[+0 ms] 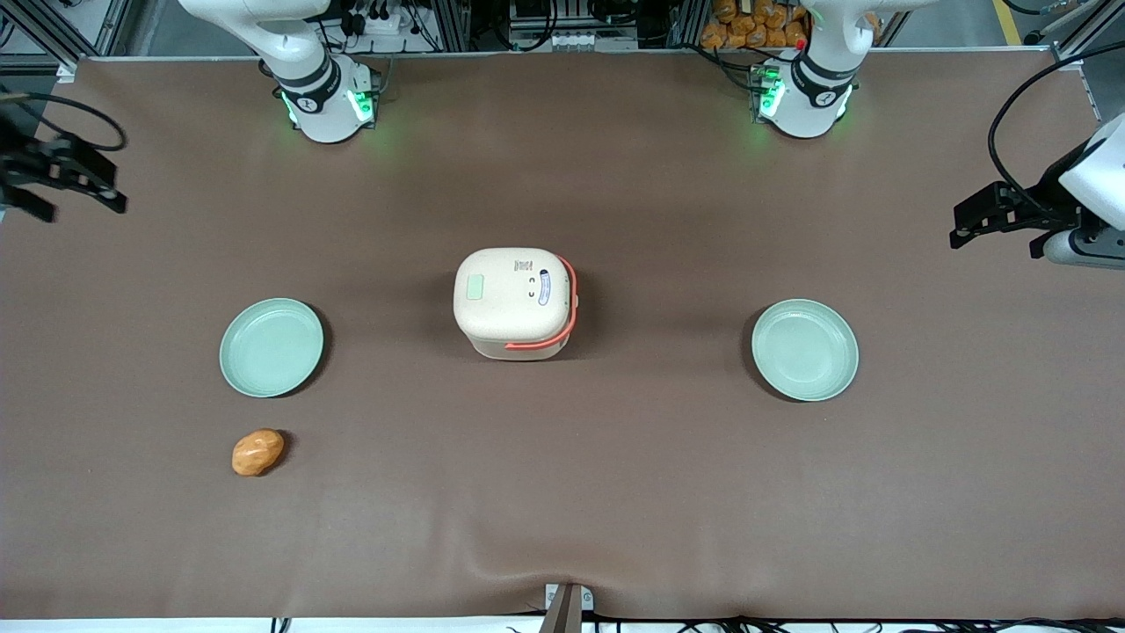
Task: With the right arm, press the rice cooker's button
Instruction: 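Move the right gripper over the white rice cooker's front panel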
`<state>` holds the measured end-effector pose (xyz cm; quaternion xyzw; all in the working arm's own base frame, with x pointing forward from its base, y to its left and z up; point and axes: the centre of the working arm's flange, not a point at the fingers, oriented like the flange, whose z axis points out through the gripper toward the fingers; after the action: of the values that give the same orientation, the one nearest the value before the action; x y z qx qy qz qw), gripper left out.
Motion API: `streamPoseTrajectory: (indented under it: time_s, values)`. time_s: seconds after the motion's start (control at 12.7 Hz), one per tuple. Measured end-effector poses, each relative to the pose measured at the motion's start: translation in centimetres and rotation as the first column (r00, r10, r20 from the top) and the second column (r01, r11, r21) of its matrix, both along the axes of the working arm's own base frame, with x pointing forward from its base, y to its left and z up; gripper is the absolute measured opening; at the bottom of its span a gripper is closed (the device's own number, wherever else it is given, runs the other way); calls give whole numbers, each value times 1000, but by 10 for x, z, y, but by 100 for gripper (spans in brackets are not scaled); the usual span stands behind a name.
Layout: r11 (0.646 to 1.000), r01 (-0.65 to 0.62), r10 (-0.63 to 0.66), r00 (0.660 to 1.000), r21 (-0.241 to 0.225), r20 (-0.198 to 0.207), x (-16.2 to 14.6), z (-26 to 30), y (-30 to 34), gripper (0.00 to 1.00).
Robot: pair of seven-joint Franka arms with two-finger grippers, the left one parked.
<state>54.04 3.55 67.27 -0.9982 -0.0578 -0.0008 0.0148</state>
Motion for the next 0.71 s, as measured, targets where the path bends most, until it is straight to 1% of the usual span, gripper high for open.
streamPoseTrajectory:
  time_s: [0.16,0.39,0.47,0.71]
  values:
    - [1000,9,-9,1000,-4,-13,4,-13,56,41]
    - [1000,-12,12,999,-18,-51,8,-42,123,4]
    - [999,-36,34,997,-21,-62,9,-52,140,1]
    - [994,-103,101,992,-24,-70,22,-93,189,1]
